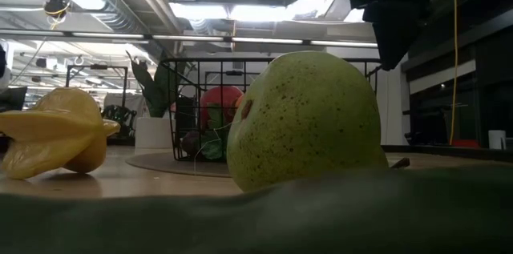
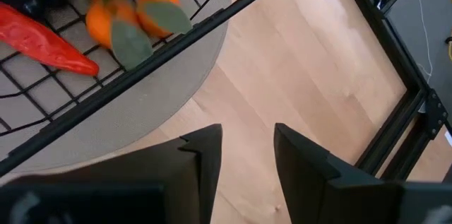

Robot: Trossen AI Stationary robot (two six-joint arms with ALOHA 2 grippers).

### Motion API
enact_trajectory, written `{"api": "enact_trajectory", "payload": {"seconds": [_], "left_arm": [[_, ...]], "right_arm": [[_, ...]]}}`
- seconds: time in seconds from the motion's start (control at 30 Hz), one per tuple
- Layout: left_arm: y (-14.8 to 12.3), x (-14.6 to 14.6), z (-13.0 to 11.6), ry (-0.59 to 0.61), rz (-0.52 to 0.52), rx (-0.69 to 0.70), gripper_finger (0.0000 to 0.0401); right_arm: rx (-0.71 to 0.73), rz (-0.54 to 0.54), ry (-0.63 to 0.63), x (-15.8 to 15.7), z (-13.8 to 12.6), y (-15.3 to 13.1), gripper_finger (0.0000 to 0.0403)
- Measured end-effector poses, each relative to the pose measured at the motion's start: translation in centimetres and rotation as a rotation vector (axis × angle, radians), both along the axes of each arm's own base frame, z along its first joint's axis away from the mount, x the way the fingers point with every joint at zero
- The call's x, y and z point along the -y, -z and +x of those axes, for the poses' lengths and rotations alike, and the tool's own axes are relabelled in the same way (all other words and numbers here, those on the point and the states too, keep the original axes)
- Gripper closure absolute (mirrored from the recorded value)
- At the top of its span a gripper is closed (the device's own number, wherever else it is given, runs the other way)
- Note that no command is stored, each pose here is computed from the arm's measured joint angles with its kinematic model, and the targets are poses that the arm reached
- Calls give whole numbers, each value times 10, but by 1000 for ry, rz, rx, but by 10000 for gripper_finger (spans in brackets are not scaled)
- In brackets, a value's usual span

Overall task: Build produce basket
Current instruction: Put the yellow starfruit into the black wire basket

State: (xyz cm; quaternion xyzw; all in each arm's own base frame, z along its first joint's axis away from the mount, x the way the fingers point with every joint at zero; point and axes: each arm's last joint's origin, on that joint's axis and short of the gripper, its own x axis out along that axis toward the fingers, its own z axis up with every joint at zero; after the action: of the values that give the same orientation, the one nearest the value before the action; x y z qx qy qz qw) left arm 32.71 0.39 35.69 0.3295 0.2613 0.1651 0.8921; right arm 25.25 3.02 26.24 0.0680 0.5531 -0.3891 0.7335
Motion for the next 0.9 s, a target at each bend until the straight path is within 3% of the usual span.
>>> {"api": "enact_trajectory", "payload": {"seconds": [0.17, 0.37, 0.9], "left_arm": [[1, 2, -1, -91, 37, -4, 287], [-1, 26, -21, -240, 22, 6, 288], [24, 87, -71, -294, -225, -117, 290]], "right_arm": [[0, 2, 0, 0, 0, 0, 282], [-4, 7, -4, 0, 0, 0, 282], [-25, 16, -30, 0, 0, 0, 282]]}}
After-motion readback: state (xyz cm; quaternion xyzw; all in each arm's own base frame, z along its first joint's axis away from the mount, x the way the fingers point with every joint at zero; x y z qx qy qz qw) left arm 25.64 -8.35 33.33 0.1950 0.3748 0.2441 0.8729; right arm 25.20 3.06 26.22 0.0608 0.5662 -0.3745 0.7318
